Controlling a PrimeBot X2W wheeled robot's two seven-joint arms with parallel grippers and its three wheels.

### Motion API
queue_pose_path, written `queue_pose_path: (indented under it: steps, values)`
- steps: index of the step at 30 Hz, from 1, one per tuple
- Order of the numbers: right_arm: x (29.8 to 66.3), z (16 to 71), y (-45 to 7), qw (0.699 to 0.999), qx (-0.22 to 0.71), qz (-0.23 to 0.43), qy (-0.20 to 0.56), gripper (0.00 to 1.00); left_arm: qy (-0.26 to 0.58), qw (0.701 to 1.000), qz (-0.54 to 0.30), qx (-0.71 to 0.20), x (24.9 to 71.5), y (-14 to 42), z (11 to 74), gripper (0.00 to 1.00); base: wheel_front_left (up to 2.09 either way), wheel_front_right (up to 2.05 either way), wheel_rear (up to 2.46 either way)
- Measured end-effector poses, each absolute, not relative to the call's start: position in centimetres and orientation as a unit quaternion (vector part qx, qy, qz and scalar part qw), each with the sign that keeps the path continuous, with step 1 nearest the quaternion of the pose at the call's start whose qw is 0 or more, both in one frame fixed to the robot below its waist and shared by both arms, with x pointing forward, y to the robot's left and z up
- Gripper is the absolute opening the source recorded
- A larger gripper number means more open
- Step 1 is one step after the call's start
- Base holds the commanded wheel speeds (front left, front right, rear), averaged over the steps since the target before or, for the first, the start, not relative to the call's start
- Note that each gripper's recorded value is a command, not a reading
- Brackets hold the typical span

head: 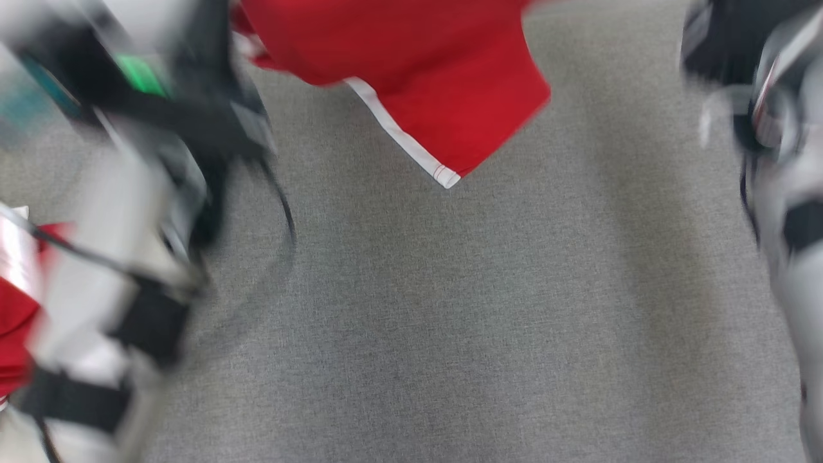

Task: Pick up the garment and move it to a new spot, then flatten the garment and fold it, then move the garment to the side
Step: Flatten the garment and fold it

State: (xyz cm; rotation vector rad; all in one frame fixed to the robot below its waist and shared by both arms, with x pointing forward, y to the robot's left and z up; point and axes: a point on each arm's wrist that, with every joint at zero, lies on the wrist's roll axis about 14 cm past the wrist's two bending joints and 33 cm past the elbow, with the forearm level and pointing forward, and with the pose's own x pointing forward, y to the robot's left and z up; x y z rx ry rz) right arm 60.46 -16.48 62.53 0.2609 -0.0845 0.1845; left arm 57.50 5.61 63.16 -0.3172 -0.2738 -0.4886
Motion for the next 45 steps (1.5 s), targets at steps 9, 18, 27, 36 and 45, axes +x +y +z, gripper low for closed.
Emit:
queue_pose_path:
  steps: [9,18,27,36,45]
  values:
    - [45.7,39.6,-17.9,0.966,0.070,0.088,0.234,1.00,0.143,0.937,-0.287,-0.136,42.5,2.9,41.8,0.00,0.00,0.00,0.00]
    - [43.5,38.6,-17.6,0.951,0.048,0.115,0.283,1.00,0.139,0.938,-0.290,-0.132,42.3,2.6,42.1,0.00,0.00,0.00,0.00]
    - [41.8,40.6,-17.1,0.948,0.097,0.108,0.283,1.00,0.119,0.940,-0.294,-0.129,42.1,2.4,43.7,0.00,0.00,0.00,0.00]
    - [42.1,43.3,-16.4,0.941,0.118,0.094,0.303,1.00,0.102,0.938,-0.306,-0.127,42.0,1.7,44.9,0.00,0.00,0.00,0.00]
    - [41.6,42.1,-16.2,0.912,0.114,0.084,0.384,0.92,0.100,0.936,-0.310,-0.135,42.3,1.4,44.8,0.00,0.00,0.00,0.00]
